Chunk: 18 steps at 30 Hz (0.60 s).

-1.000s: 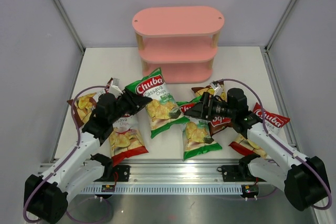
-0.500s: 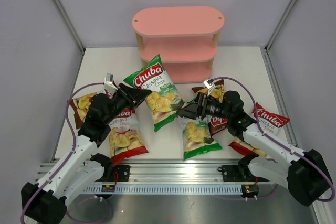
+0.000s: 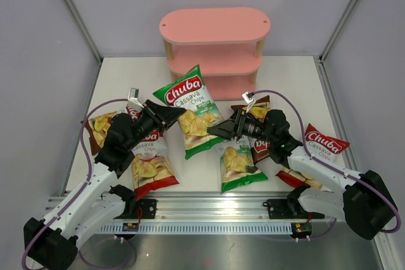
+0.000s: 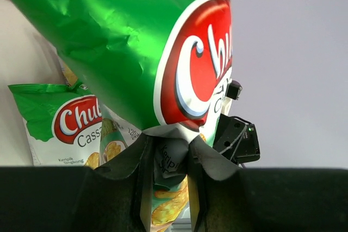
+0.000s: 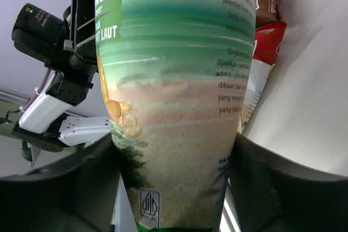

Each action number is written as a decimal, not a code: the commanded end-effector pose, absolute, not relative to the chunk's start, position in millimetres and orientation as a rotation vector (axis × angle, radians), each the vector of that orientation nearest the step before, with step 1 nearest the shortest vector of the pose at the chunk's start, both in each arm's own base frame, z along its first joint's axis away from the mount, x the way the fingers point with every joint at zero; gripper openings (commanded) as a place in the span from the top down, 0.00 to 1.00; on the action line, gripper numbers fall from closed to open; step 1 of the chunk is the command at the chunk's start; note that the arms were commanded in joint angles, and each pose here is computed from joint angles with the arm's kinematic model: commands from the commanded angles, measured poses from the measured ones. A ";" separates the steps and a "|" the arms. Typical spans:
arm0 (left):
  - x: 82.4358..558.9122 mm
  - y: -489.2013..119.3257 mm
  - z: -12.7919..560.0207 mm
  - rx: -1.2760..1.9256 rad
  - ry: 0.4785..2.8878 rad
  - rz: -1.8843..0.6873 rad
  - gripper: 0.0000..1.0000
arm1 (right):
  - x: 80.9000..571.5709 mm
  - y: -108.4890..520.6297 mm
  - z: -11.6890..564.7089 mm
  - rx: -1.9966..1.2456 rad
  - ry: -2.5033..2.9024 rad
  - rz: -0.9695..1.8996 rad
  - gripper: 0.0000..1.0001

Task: Place and organize the chips bags onto the shelf

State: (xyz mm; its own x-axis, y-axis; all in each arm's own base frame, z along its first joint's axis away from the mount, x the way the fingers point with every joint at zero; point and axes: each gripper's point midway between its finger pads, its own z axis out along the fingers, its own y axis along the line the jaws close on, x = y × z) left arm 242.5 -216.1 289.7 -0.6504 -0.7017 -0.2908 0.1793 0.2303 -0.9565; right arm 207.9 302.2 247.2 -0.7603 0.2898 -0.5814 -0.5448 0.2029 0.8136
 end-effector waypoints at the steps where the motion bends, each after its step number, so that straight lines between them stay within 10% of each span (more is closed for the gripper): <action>1: 227.3 -227.2 344.5 -0.329 1.659 -1.627 0.99 | 211.3 308.2 291.4 -0.276 1.656 1.657 0.32; 7: 232.9 -220.1 341.7 -0.298 1.727 -1.471 0.81 | 201.7 306.3 297.8 -0.324 1.640 1.676 0.67; 10: 239.4 -209.6 335.9 -0.322 1.782 -1.341 0.54 | 201.7 305.0 299.2 -0.312 1.655 1.664 0.75; 18: 257.6 -143.9 307.2 -0.443 1.863 -0.915 0.25 | 212.4 295.8 316.8 -0.250 1.649 1.568 0.80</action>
State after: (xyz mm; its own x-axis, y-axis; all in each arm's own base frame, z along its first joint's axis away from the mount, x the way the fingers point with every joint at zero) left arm 254.1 -179.8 314.2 -0.5386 -0.6586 -0.5255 0.1657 0.5287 -0.8325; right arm 207.9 298.8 272.7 -0.7308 0.3211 -0.6023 -0.5666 0.2066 0.7977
